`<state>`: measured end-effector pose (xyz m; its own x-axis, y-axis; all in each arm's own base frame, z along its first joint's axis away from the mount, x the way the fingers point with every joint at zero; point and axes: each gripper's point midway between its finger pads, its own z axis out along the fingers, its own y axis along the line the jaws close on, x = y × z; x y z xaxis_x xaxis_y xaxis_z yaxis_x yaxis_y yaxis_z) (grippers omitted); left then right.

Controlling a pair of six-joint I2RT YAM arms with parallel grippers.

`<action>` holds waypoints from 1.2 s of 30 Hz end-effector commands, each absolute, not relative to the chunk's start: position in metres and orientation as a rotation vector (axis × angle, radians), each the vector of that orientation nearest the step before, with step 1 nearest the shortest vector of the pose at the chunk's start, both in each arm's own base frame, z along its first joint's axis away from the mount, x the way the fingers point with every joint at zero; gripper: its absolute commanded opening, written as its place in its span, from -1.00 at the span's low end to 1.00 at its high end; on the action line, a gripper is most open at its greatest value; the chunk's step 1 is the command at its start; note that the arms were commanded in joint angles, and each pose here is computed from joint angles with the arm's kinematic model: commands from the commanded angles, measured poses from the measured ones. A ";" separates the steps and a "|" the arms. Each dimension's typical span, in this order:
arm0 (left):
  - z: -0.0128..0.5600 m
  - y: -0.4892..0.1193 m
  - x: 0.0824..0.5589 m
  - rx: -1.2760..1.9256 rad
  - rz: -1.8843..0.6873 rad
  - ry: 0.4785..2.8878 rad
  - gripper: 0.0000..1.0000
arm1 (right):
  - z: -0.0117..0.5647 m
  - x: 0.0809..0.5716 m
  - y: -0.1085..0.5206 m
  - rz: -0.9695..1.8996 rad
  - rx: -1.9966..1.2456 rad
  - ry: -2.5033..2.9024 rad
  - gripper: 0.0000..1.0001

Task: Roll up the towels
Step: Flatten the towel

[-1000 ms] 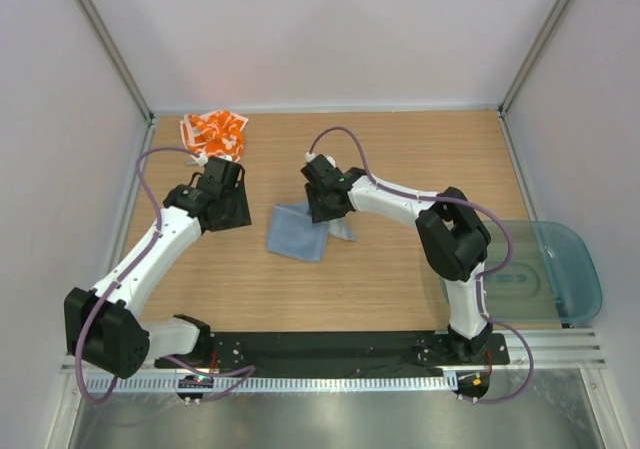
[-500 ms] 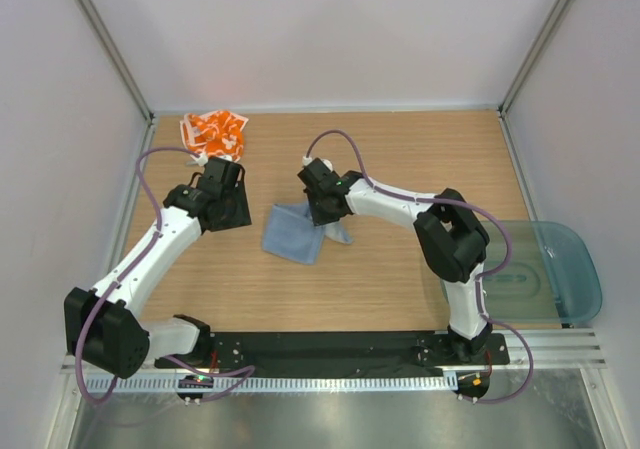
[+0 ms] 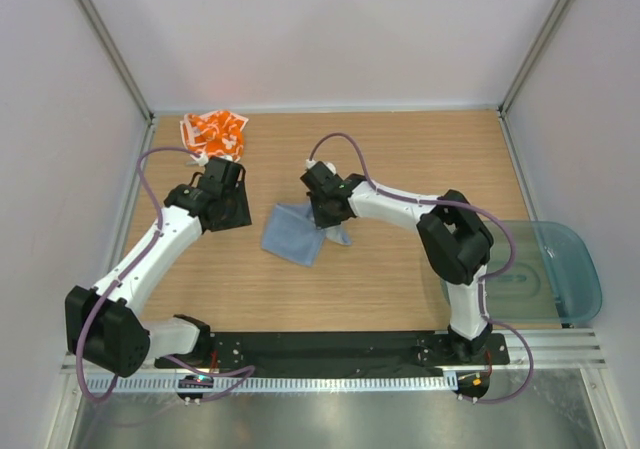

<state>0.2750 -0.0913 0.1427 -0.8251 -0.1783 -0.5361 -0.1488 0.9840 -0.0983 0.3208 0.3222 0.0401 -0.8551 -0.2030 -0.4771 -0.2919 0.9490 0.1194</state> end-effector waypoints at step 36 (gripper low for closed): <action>0.121 -0.221 0.345 -0.202 -0.351 2.576 0.22 | 0.261 0.199 0.139 0.070 -0.096 2.257 -0.97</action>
<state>0.3148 -0.1831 0.1100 -0.8824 -0.1794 -0.4350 -0.0985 0.9744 -0.2019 0.2018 0.1499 0.2471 -0.6608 -0.1062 -0.7430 -0.1386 0.9902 -0.0182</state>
